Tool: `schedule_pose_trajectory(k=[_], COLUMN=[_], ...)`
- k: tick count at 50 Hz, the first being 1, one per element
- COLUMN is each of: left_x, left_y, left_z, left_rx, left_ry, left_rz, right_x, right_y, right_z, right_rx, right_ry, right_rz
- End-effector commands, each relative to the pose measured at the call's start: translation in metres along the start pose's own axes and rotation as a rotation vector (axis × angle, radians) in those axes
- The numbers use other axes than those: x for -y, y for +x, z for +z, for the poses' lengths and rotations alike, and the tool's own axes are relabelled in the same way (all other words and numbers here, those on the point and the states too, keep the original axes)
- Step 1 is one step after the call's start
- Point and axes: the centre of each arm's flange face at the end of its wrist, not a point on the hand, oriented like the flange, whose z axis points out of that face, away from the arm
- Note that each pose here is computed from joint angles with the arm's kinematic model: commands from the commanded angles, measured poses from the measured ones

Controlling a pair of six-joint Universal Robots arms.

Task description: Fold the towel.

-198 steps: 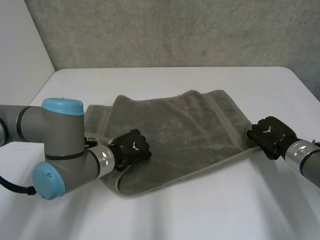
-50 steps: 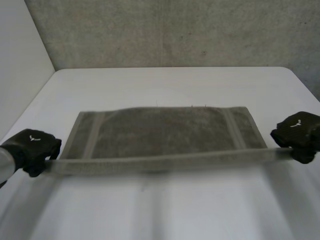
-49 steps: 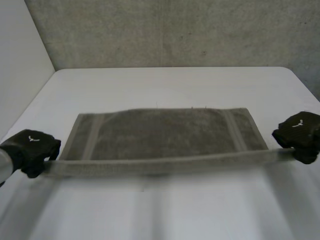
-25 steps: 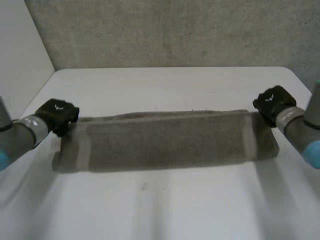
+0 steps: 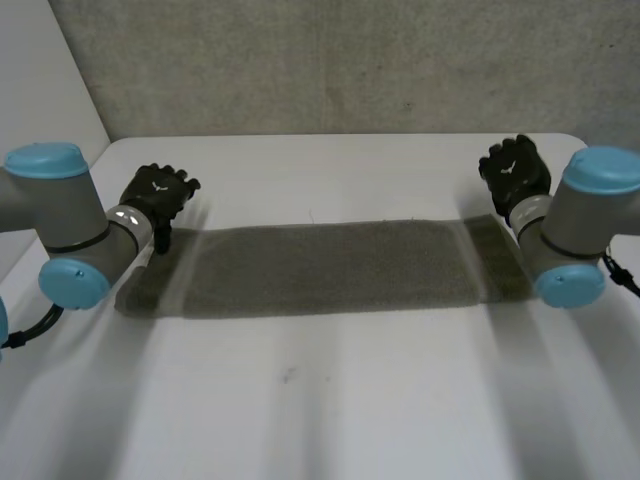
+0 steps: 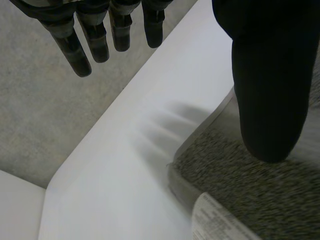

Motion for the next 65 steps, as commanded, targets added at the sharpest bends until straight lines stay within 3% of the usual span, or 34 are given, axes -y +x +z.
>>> schedule_pose_trajectory(k=[1,6,16,30,49,65], left_x=[0.018,0.027,0.034,0.035,0.040,0.040], left_y=[0.000,0.003,0.009,0.011,0.006,0.005], left_z=[-0.037,-0.070,-0.098,-0.102,-0.110,-0.111], left_rx=[-0.019,-0.037,0.001,0.021,0.033,0.038], left_ry=[-0.002,-0.002,0.074,0.129,0.143,0.142], left_rz=[-0.013,-0.017,-0.034,-0.206,-0.213,-0.213], right_x=[0.034,0.014,-0.023,-0.055,-0.075,-0.064], right_y=[0.029,0.046,0.038,0.014,0.015,0.022], right_z=[-0.046,-0.080,-0.100,-0.092,-0.082,-0.093], right_rx=[0.065,0.166,0.257,0.278,0.249,0.264], right_ry=[0.062,-0.081,-0.270,-0.254,-0.262,-0.236], right_rz=[0.190,0.274,0.345,0.359,0.359,0.382])
